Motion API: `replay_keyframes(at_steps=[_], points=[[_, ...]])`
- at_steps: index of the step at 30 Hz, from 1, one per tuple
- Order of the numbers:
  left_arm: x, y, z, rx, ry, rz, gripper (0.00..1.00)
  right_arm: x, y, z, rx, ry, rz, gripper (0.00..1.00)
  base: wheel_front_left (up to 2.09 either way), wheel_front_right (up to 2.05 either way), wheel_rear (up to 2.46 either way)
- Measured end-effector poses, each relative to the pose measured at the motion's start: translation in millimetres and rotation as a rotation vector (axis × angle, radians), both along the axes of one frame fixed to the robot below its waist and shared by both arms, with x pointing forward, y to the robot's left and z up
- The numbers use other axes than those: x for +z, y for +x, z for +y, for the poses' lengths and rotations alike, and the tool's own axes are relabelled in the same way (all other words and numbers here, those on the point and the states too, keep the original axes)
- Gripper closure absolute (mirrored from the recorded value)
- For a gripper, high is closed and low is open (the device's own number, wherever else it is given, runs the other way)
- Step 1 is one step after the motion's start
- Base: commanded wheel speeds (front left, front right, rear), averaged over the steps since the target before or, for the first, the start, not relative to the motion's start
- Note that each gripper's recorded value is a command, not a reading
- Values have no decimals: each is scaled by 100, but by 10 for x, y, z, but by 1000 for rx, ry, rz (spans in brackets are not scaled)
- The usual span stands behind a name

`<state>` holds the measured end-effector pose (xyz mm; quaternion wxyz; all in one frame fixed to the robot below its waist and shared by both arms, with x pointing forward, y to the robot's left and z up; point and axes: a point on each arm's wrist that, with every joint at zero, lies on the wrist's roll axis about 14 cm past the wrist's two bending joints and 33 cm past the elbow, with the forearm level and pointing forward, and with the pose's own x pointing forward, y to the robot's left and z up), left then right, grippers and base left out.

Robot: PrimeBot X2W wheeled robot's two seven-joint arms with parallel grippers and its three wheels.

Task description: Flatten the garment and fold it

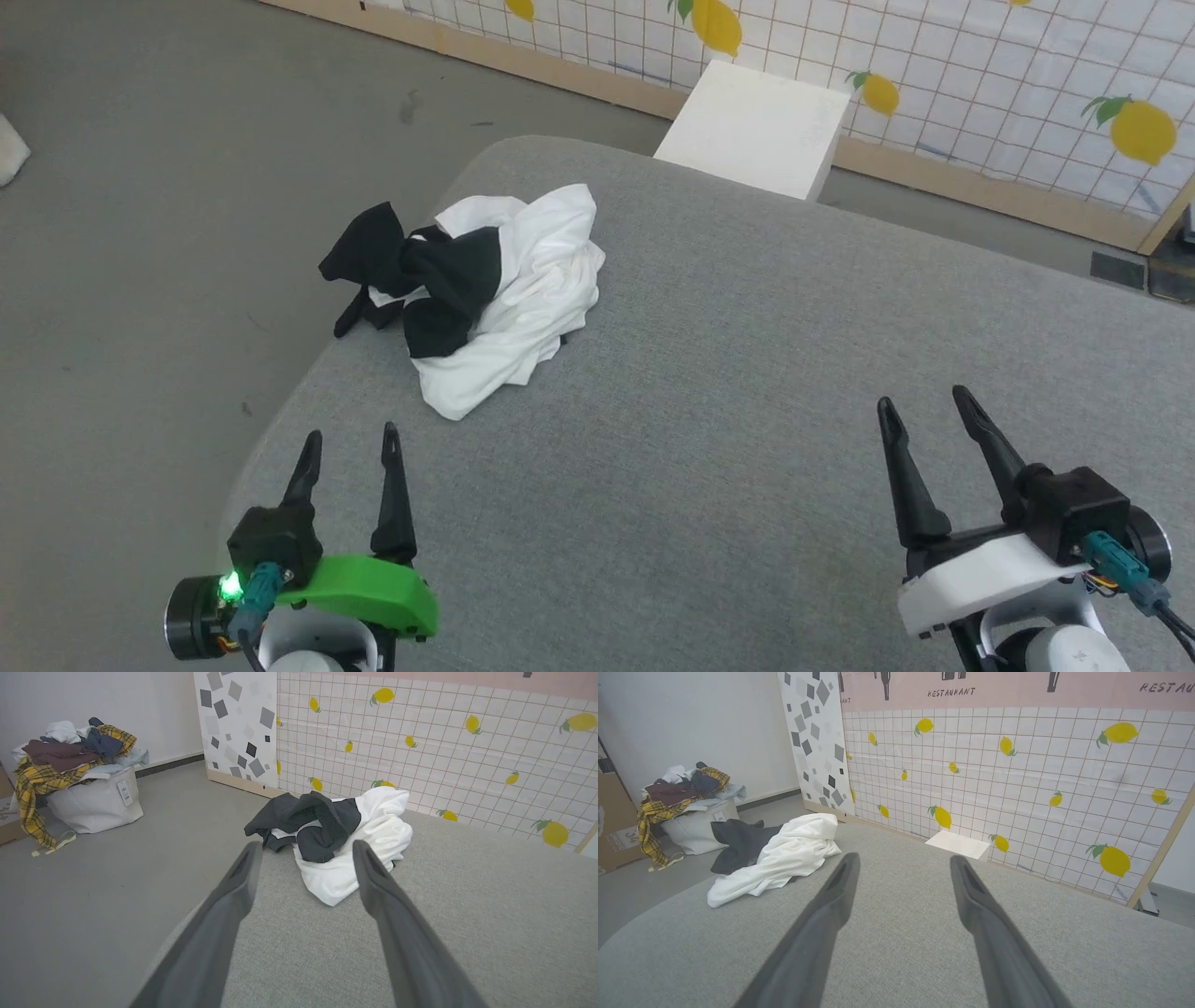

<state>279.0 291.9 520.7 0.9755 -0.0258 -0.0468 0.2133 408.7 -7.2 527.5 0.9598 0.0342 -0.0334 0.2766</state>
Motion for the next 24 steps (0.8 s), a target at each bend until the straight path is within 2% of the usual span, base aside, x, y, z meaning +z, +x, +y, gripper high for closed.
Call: replay_keyframes(at_steps=[16,20,24], points=[[-50,2,78,37,-17,-1,0,-6,90,41,4,41,-2,0,0,0,0],[70,238,126,4,-39,-19,0,-3,156,16,-8,55,-6,0,0,0,0],[283,676,219,-51,-49,-10,0,-14,272,-43,-30,71,-8,0,0,0,0]])
